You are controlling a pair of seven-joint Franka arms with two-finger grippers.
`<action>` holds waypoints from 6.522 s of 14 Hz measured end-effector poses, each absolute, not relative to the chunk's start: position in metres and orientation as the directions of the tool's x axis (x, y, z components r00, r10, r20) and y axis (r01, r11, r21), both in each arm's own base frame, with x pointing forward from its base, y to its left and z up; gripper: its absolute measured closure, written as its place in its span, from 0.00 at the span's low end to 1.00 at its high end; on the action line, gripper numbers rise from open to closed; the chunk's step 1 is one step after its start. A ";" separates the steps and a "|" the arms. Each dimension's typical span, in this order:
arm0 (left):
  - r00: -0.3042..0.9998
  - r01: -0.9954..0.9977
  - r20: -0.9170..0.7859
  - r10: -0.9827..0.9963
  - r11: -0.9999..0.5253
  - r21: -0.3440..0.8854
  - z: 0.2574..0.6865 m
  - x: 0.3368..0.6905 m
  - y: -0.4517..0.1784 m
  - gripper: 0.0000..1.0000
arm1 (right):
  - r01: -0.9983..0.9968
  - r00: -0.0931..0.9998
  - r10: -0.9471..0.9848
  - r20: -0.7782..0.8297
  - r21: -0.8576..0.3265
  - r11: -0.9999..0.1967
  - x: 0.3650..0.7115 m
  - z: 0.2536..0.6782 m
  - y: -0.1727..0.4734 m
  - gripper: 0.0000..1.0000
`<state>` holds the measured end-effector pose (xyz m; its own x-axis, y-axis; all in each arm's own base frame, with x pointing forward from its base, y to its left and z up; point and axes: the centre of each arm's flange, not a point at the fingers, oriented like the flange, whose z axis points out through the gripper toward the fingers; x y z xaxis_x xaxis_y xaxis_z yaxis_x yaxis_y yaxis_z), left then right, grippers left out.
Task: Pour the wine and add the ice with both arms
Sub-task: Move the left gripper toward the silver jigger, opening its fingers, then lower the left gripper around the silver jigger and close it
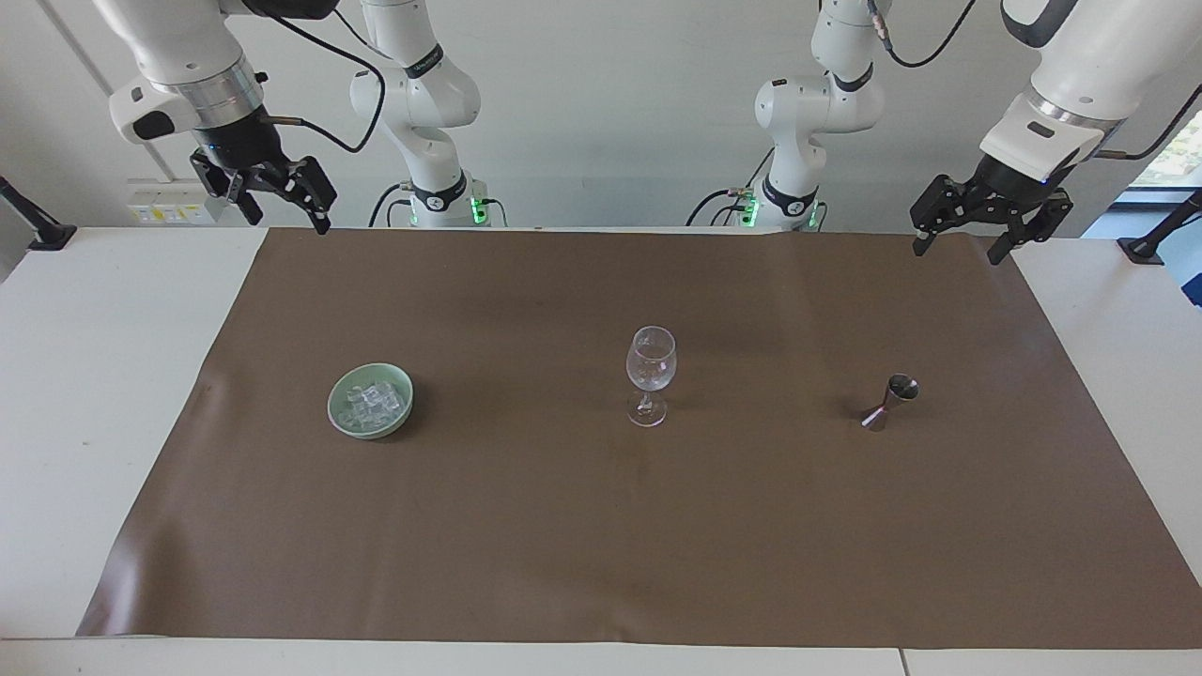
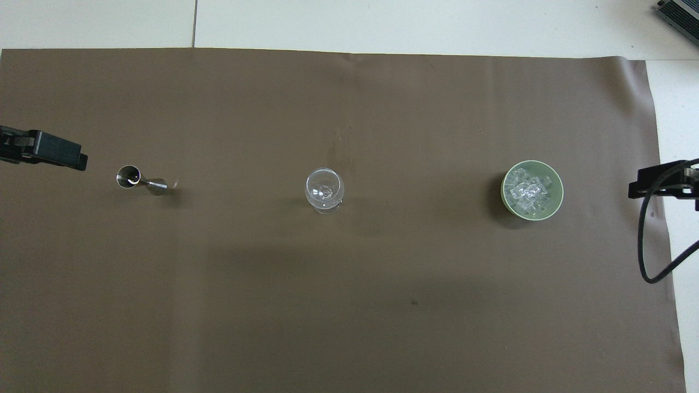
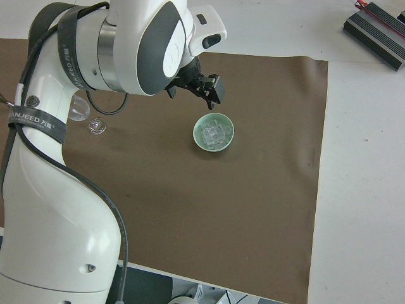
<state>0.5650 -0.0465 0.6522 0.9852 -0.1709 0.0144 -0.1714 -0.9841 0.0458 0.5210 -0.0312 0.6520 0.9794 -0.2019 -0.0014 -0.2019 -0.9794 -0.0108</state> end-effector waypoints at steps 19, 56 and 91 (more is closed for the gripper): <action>0.991 0.127 -0.051 0.122 -0.985 0.115 0.588 0.609 -0.030 0.00 | -0.202 0.979 -0.202 -0.001 -0.011 -0.979 0.521 0.652 -0.031 0.00; -0.064 0.994 -0.767 0.639 0.111 0.010 0.346 0.628 0.213 0.00 | -0.202 0.979 -0.202 -0.001 -0.011 -0.979 0.521 0.652 -0.031 0.00; -0.088 0.928 -0.945 0.314 0.370 0.036 0.223 0.540 0.129 0.00 | -0.202 0.979 -0.202 -0.001 -0.011 -0.979 0.521 0.652 -0.031 0.00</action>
